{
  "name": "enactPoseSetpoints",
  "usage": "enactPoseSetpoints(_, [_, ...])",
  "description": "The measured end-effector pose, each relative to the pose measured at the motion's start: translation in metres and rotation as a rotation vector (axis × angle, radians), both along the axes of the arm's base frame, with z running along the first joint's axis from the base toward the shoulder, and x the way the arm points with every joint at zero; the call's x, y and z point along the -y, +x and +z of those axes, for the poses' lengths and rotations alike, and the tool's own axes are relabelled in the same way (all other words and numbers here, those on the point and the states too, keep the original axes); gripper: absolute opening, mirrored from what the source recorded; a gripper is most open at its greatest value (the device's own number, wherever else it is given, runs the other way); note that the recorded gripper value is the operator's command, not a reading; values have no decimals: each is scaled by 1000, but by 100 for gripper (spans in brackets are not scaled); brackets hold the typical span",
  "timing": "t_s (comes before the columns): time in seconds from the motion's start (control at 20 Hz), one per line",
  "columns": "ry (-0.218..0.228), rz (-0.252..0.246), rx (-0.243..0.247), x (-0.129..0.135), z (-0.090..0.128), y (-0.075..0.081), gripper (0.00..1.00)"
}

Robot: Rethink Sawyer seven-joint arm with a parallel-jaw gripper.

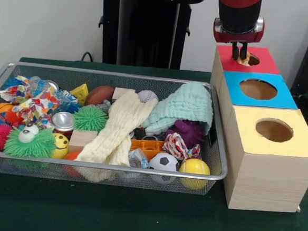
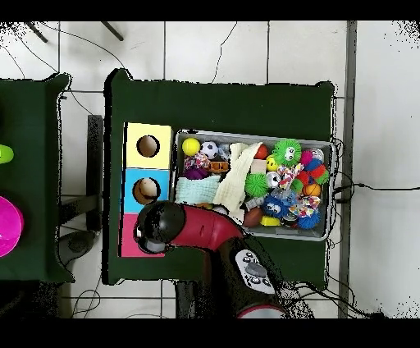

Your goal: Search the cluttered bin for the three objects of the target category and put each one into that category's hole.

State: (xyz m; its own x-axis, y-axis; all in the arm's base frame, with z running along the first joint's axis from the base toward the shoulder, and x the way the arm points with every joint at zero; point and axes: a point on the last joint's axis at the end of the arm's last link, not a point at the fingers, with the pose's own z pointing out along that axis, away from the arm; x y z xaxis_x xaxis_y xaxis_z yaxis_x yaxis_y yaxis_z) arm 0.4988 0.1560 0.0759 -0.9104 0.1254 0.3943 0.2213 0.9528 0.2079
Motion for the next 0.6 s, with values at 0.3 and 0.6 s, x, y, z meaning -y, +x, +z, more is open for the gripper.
enactPoseSetpoints(0.3, [-6,-21,14,12,6,6,0])
enactPoseSetpoints(0.6, [-12,-32,28,18,11,10,0])
